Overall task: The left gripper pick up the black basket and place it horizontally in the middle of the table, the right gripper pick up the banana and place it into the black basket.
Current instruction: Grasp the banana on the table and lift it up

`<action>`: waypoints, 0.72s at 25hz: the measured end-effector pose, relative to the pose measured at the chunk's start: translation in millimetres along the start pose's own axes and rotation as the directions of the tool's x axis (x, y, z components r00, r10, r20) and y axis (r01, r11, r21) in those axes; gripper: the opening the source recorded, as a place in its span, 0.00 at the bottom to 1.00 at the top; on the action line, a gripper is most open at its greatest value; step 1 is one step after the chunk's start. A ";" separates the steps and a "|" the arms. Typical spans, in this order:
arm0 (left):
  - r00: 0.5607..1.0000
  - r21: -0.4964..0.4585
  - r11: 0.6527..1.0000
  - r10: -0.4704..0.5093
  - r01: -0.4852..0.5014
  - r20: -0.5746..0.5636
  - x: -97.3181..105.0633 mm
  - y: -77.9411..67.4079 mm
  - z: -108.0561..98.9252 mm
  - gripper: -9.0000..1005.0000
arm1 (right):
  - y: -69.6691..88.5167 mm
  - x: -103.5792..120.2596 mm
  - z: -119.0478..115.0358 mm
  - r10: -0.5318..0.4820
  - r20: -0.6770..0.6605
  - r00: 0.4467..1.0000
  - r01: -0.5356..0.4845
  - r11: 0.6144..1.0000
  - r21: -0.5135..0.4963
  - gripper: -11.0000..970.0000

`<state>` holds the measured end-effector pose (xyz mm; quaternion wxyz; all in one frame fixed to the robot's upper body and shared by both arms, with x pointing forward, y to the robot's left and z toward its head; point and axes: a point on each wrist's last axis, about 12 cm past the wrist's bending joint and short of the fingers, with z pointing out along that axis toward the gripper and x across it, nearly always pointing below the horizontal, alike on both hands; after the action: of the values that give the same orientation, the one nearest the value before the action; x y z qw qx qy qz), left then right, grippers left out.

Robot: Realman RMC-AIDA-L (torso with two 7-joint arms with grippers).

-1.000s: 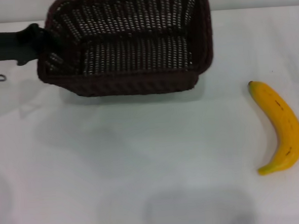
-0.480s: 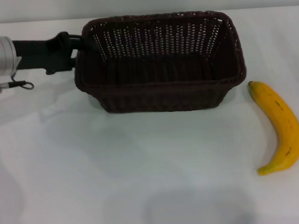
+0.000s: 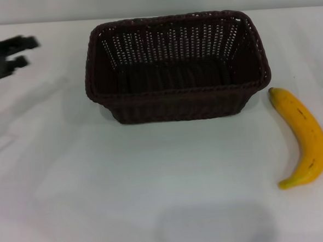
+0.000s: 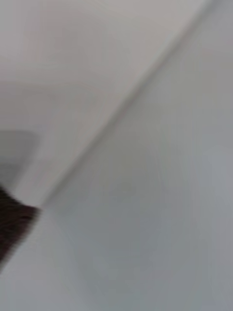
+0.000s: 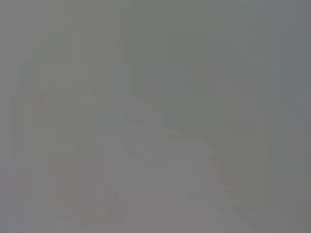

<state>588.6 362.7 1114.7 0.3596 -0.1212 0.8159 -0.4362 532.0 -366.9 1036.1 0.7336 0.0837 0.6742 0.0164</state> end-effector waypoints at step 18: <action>0.810 -0.251 0.940 0.328 -0.231 0.486 66.9 61.7 -31.9 0.84 | -27.3 -94.9 45.0 0.046 -0.461 0.886 -0.247 0.889 -0.385 0.88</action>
<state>526.1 384.9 1044.8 0.6146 -0.1448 0.7328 -0.2536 565.6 -411.3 1129.2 0.5586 -0.0354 0.7927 0.2413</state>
